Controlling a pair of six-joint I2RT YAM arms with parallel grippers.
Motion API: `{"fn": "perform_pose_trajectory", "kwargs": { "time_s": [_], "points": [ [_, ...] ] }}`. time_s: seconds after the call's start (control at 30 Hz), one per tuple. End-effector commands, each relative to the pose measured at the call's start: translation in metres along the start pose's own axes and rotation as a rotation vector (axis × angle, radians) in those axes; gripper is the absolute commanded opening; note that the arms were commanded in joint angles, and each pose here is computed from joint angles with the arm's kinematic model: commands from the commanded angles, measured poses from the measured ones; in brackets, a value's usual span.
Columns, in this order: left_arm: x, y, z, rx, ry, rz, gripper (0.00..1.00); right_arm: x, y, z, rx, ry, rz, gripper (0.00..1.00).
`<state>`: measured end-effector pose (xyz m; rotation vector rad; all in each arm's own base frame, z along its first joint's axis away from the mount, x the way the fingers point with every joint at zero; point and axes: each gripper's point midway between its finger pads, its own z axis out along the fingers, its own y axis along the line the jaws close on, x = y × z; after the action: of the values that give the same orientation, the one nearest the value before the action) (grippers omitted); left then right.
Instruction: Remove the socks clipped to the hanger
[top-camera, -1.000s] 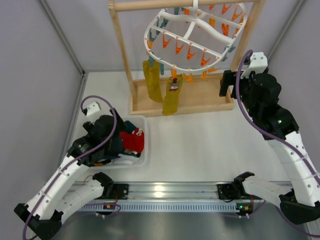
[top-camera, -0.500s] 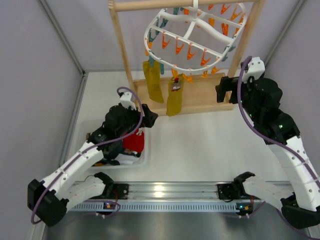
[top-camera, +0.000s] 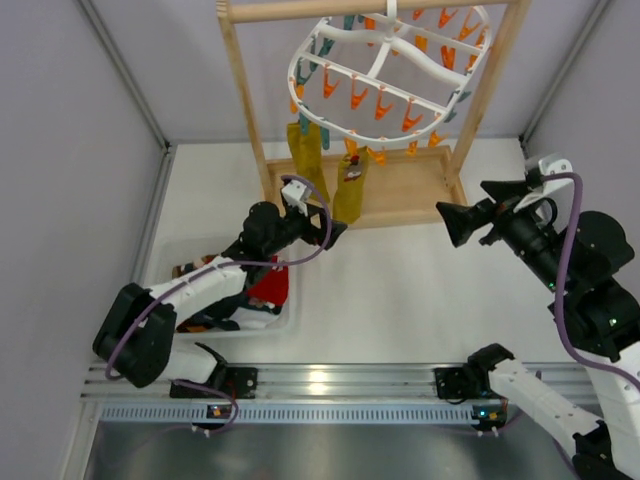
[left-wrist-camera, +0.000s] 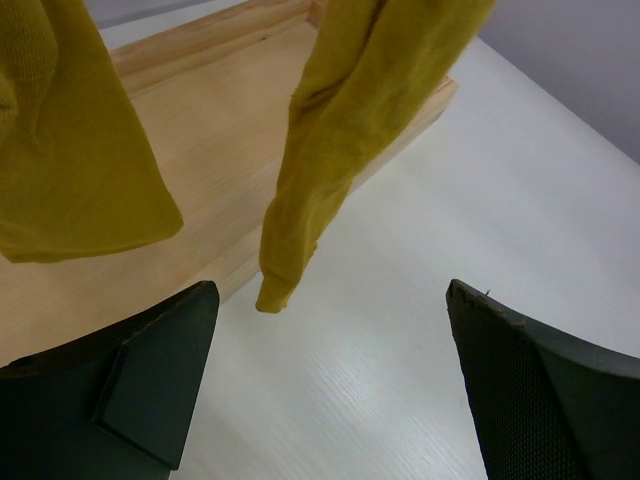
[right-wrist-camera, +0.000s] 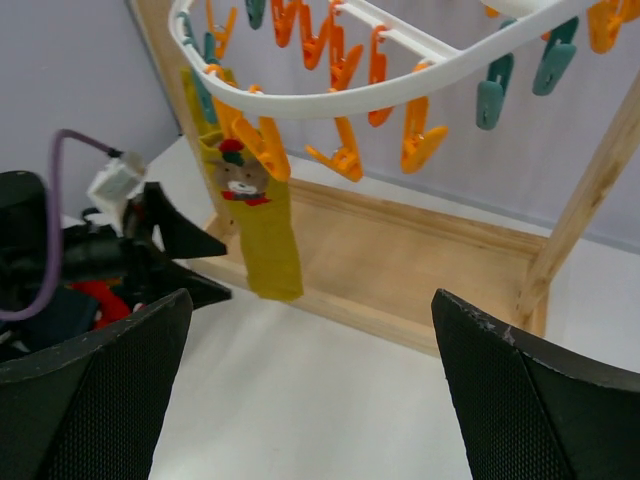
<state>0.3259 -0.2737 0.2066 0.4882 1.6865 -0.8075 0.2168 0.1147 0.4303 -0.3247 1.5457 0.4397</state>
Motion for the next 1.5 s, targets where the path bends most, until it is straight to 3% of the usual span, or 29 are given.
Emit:
{"fn": "perform_pose_trajectory", "kwargs": {
  "time_s": [0.0,0.23,0.3,0.4,0.5,0.53,0.63,0.77,1.0,1.23,1.47],
  "points": [
    [-0.05,0.008,0.025,-0.006,-0.154,0.087,0.99,-0.021,0.023,-0.012,-0.127,-0.089,0.015,0.99],
    [-0.038,0.01,0.067,0.089,-0.087,0.041,0.98,-0.038,0.041,-0.041,-0.215,-0.163,0.021,1.0],
    [-0.031,0.002,0.075,0.15,-0.069,-0.004,0.93,-0.039,0.04,-0.044,-0.213,-0.171,0.018,1.0],
    [-0.022,-0.01,0.08,0.215,-0.057,-0.061,0.72,-0.036,0.039,-0.042,-0.208,-0.164,0.021,0.99],
    [-0.017,-0.019,0.081,0.218,-0.05,-0.071,0.44,-0.034,0.038,-0.038,-0.199,-0.154,0.025,0.99],
    [-0.016,-0.025,0.081,0.218,-0.052,-0.072,0.3,-0.033,0.037,-0.037,-0.196,-0.15,0.025,0.99],
    [-0.017,-0.03,0.078,0.163,-0.071,-0.095,0.08,-0.033,0.034,-0.036,-0.179,-0.151,0.031,1.0],
    [-0.024,-0.038,0.072,0.065,-0.12,-0.108,0.0,-0.041,0.022,-0.042,-0.104,-0.195,0.052,1.0],
    [-0.031,-0.098,0.07,0.009,-0.188,-0.031,0.0,-0.054,-0.006,-0.054,0.066,-0.222,0.12,0.98],
    [-0.036,-0.129,0.089,-0.138,-0.174,0.081,0.0,-0.047,-0.019,-0.029,0.153,-0.09,0.122,0.95],
    [-0.031,-0.158,0.105,-0.218,-0.142,0.212,0.0,-0.04,-0.01,0.008,0.099,0.02,0.111,0.91]
  ]
}}
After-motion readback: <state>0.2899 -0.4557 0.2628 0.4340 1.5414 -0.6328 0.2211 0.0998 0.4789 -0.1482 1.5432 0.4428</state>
